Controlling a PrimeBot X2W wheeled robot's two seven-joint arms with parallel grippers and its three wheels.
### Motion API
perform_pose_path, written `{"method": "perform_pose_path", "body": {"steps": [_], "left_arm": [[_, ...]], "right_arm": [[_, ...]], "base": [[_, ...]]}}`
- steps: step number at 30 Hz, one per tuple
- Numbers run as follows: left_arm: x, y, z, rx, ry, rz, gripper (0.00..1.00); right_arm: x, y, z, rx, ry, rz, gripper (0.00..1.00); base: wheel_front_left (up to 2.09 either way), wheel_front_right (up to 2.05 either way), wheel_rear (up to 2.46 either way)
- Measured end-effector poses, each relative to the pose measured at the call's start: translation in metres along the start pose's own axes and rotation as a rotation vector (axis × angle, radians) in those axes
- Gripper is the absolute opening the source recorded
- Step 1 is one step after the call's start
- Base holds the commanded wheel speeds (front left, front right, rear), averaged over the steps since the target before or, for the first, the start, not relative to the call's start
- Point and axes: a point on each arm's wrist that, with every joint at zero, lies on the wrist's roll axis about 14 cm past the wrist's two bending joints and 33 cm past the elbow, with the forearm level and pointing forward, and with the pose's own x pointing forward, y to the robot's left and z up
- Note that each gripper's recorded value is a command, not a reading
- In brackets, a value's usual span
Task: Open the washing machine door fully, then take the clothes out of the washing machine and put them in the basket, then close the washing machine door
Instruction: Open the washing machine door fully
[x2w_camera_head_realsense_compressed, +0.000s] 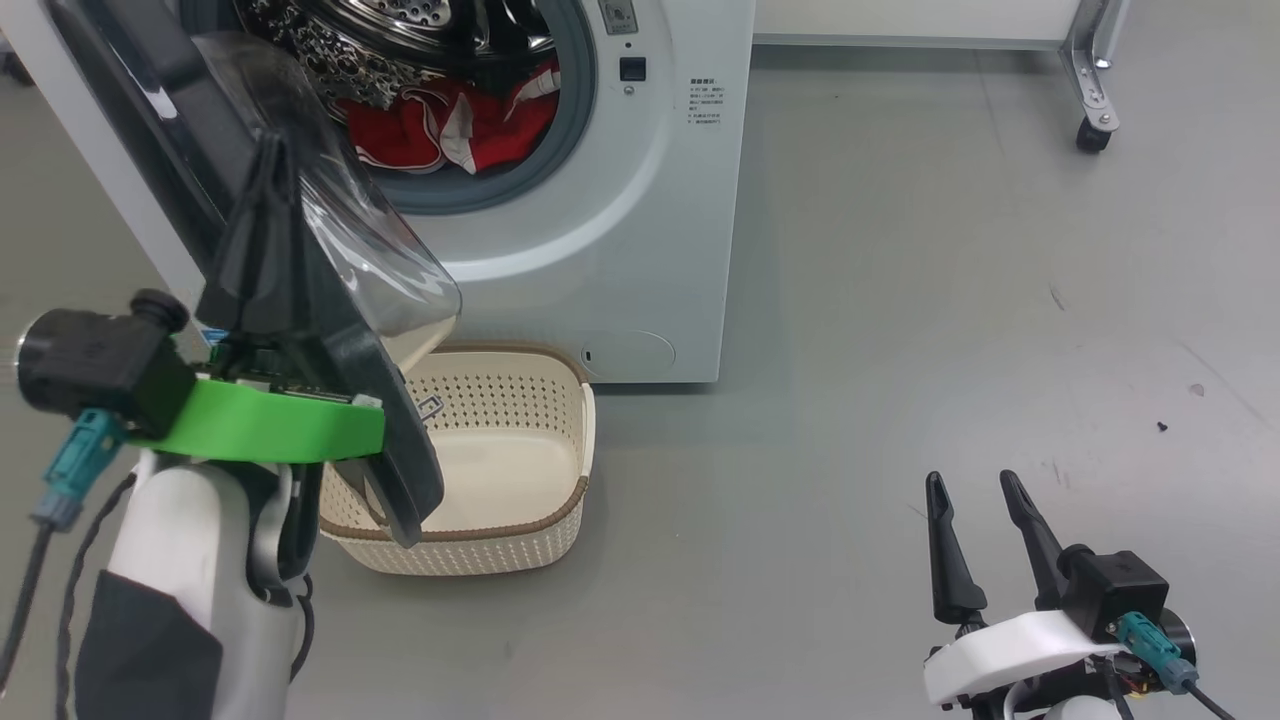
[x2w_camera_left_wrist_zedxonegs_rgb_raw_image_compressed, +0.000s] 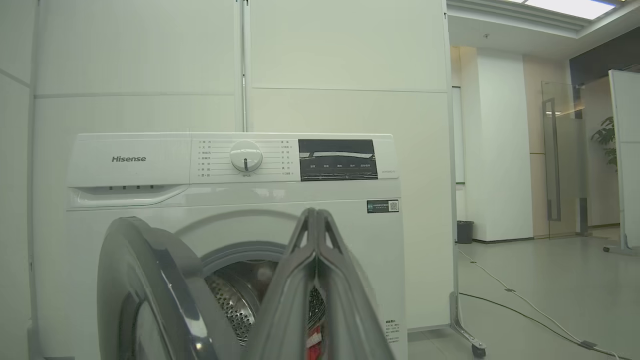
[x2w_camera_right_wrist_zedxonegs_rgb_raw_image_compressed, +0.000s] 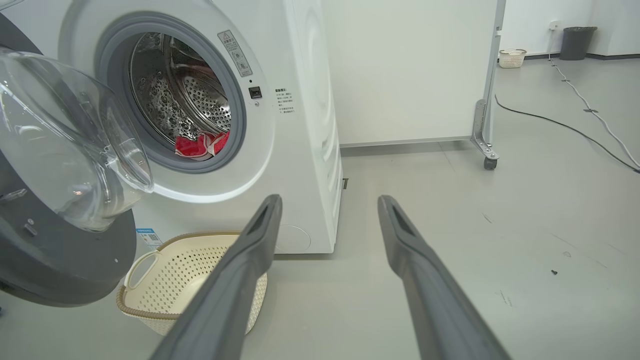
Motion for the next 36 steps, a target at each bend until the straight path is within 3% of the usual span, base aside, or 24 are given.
{"method": "perform_pose_path", "body": {"steps": [8,13,24,36], "left_arm": [[0.001,-0.038,-0.022,-0.048,0.093,-0.104,0.0],[-0.017,-0.054,-0.063,-0.09,0.253,-0.134,0.0],[-0.074,-0.054,-0.141,-0.131,0.572,-0.105,0.0],[-0.086,-0.038,-0.164,-0.176,0.644,-0.035,0.0]], "right_arm": [[-0.003,-0.005,0.002,-0.002,-0.006,-0.016,1.0],[-0.005,-0.009,0.002,-0.002,-0.008,-0.03,1.0],[-0.008,-0.016,0.003,0.001,-0.013,-0.056,1.0],[-0.009,-0.019,-0.003,0.001,0.003,-0.067,1.0]], "base": [[0.0,0.0,0.0],[0.0,0.0,0.0],[0.0,0.0,0.0],[0.0,0.0,0.0]]}}
